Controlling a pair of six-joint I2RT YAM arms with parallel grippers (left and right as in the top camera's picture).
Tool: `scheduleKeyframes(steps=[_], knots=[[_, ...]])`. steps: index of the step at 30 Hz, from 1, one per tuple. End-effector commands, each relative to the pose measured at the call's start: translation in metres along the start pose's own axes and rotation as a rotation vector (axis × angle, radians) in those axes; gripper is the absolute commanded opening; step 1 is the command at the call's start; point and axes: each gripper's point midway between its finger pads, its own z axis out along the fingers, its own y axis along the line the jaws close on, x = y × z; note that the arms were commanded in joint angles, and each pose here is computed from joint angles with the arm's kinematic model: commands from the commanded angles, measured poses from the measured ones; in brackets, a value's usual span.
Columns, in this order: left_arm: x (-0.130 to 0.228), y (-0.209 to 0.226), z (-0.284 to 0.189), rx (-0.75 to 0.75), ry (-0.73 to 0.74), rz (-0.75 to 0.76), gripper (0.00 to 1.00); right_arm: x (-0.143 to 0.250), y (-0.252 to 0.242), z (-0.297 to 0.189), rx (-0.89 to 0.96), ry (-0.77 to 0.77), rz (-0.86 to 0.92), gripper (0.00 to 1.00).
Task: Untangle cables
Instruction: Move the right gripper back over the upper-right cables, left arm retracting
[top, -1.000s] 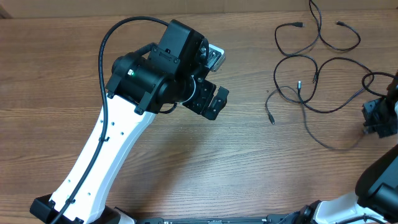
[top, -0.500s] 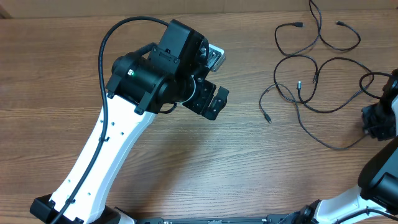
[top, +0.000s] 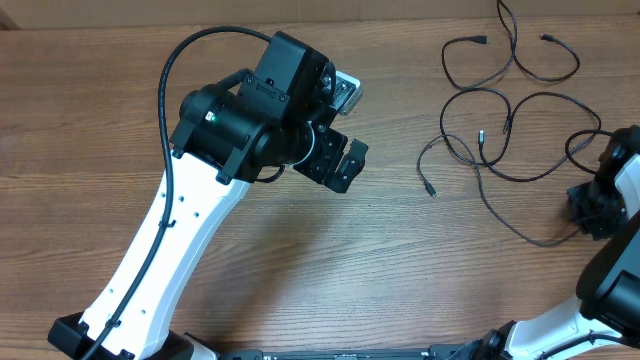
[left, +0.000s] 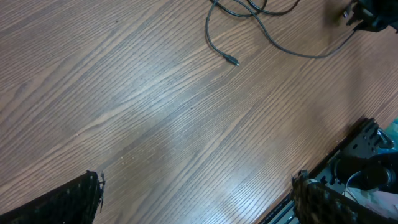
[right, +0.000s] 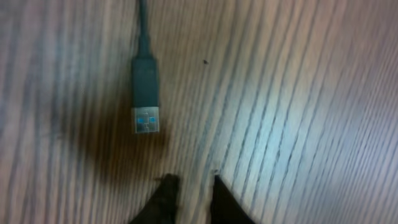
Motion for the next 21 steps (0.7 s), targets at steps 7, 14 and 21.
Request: scheduleKeyframes(steps=[7, 14, 21], knots=[[-0.004, 0.002, -0.006, -0.010, -0.024, -0.006, 0.99, -0.020, -0.019, -0.015, 0.051, -0.003, 0.079, 0.04], [-0.011, 0.001, -0.006, -0.008, -0.051, 0.000, 1.00, -0.045, -0.033, -0.062, 0.095, -0.044, 0.160, 0.04], [-0.011, 0.001, -0.006, -0.008, -0.050, 0.000, 1.00, -0.041, -0.033, -0.058, 0.097, -0.029, 0.181, 0.21]])
